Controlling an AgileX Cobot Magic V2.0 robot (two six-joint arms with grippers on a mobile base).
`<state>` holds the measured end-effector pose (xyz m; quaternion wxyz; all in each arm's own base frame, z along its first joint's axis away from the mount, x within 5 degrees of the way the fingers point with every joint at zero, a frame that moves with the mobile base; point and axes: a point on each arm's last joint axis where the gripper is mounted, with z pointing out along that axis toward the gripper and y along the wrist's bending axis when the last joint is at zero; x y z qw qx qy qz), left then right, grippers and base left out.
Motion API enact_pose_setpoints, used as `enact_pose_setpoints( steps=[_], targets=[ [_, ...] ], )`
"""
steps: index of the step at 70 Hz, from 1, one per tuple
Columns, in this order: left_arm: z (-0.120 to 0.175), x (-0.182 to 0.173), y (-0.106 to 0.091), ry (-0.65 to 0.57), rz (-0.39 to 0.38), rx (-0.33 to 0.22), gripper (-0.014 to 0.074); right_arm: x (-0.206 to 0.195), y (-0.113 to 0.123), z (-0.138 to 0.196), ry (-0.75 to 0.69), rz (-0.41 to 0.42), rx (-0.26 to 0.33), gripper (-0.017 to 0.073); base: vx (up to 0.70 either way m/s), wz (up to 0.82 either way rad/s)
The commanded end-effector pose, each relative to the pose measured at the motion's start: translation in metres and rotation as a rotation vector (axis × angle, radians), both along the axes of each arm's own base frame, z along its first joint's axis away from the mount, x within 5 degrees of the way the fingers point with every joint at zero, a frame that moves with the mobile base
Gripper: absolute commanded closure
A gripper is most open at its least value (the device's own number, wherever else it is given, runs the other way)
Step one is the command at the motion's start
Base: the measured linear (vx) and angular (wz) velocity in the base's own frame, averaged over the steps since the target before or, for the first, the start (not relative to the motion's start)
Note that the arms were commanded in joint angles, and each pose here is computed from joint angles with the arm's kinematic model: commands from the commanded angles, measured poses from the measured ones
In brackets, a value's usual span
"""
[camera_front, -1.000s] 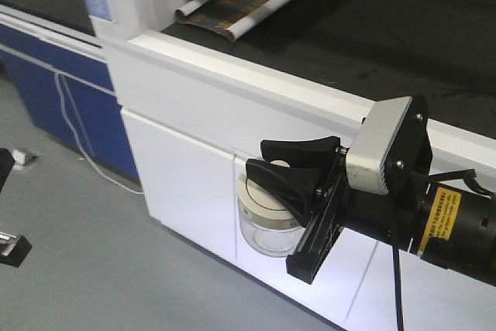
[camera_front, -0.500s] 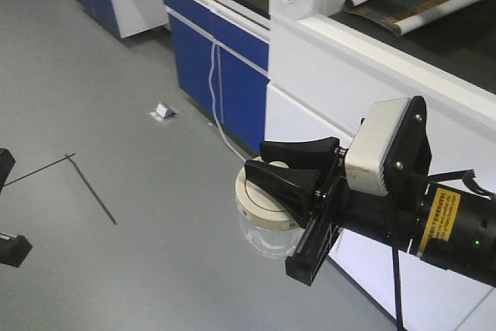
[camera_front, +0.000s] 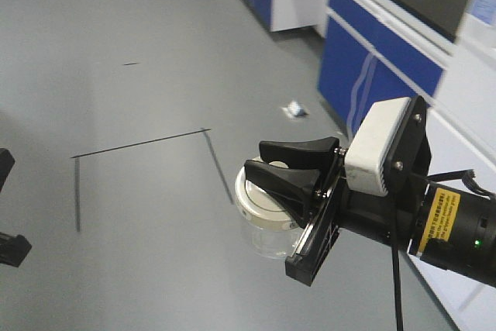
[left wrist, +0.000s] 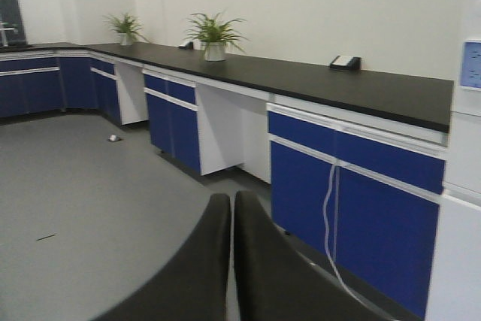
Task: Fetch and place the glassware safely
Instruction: 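Hold the jar in the right gripper while driving to another bench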
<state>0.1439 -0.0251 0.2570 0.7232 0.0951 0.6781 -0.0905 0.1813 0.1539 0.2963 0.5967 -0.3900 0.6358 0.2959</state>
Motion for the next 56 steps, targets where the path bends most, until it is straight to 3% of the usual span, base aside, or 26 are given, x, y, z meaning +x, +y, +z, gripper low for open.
enact_pose_setpoints(
  steps=[1, 27, 56],
  targets=[
    [0.0144, 0.0006, -0.0012, -0.085, -0.018, -0.044, 0.0592, -0.0041, 0.0014, 0.0214, -0.051, 0.035, 0.099, 0.0559, 0.13, 0.65],
    [0.0144, 0.0006, -0.0012, -0.085, -0.018, -0.044, 0.0592, -0.0041, 0.0014, 0.0214, -0.051, 0.035, 0.099, 0.0559, 0.20, 0.47],
    [0.0144, 0.0006, -0.0012, -0.085, -0.018, -0.044, 0.0592, -0.0041, 0.0014, 0.0214, -0.051, 0.035, 0.099, 0.0559, 0.38, 0.13]
  ],
)
